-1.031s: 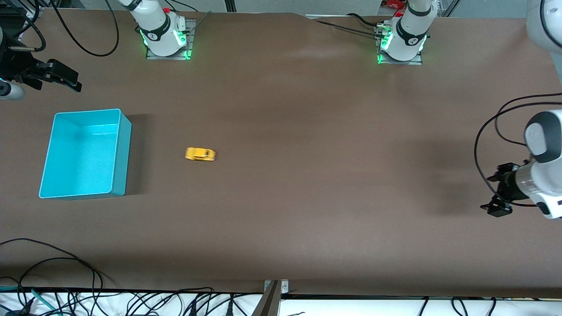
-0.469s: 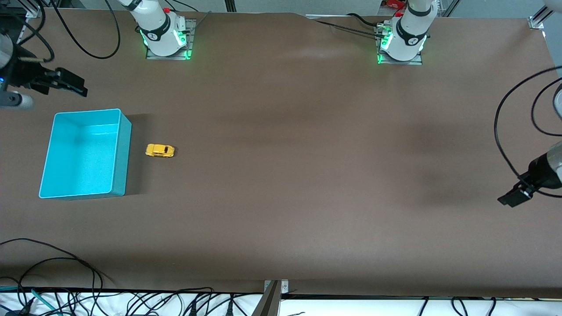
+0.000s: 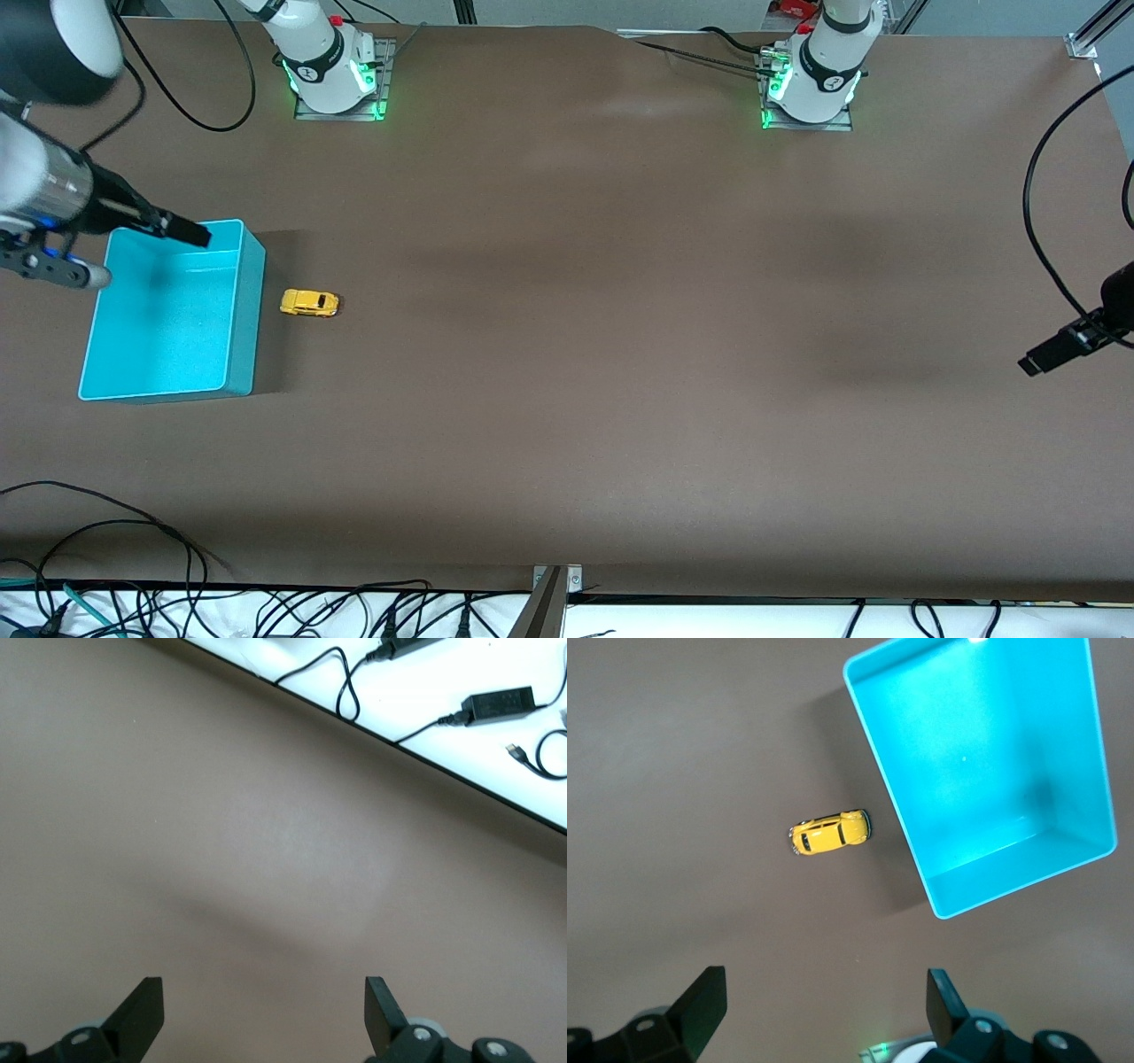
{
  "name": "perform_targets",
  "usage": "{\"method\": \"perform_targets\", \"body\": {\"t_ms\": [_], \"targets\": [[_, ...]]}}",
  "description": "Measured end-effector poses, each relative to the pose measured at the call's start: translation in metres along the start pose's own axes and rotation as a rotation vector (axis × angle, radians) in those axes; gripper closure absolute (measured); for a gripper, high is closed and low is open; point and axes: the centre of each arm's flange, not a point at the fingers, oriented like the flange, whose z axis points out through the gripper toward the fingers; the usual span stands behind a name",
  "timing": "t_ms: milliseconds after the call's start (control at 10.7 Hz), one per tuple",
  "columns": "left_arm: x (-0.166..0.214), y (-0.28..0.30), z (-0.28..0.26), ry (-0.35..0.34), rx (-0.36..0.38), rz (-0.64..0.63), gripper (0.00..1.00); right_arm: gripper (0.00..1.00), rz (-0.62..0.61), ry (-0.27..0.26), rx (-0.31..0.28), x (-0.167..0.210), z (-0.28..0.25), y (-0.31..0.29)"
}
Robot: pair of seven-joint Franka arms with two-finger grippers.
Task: Wind up and store yellow beetle car
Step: 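Reach the right gripper toward the car while the left gripper retracts, then grasp the yellow car with the right gripper and lift it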
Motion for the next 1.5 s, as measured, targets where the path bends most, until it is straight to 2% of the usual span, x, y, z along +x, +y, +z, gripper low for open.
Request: {"method": "perform_targets", "body": {"t_ms": [188, 469, 750, 1031, 1219, 1500], "targets": [[-0.010, 0.007, -0.019, -0.012, -0.026, 0.069, 0.00, 0.00, 0.141, -0.004, -0.003, 0.005, 0.054, -0.001], [-0.016, 0.007, -0.016, -0.045, -0.017, 0.143, 0.00, 0.00, 0.366, 0.028, 0.018, 0.004, 0.130, -0.001], [-0.014, 0.005, -0.010, -0.054, -0.015, 0.172, 0.00, 0.00, 0.601, 0.082, 0.071, -0.006, 0.204, 0.002], [-0.014, 0.005, -0.010, -0.054, -0.015, 0.178, 0.00, 0.00, 0.820, 0.111, 0.123, -0.004, 0.251, -0.005], [-0.015, 0.005, -0.011, -0.053, -0.015, 0.179, 0.00, 0.00, 0.898, 0.116, 0.143, 0.000, 0.272, -0.013], [-0.015, 0.006, -0.012, -0.052, -0.016, 0.182, 0.00, 0.00, 0.939, 0.119, 0.157, 0.004, 0.296, -0.019]]}}
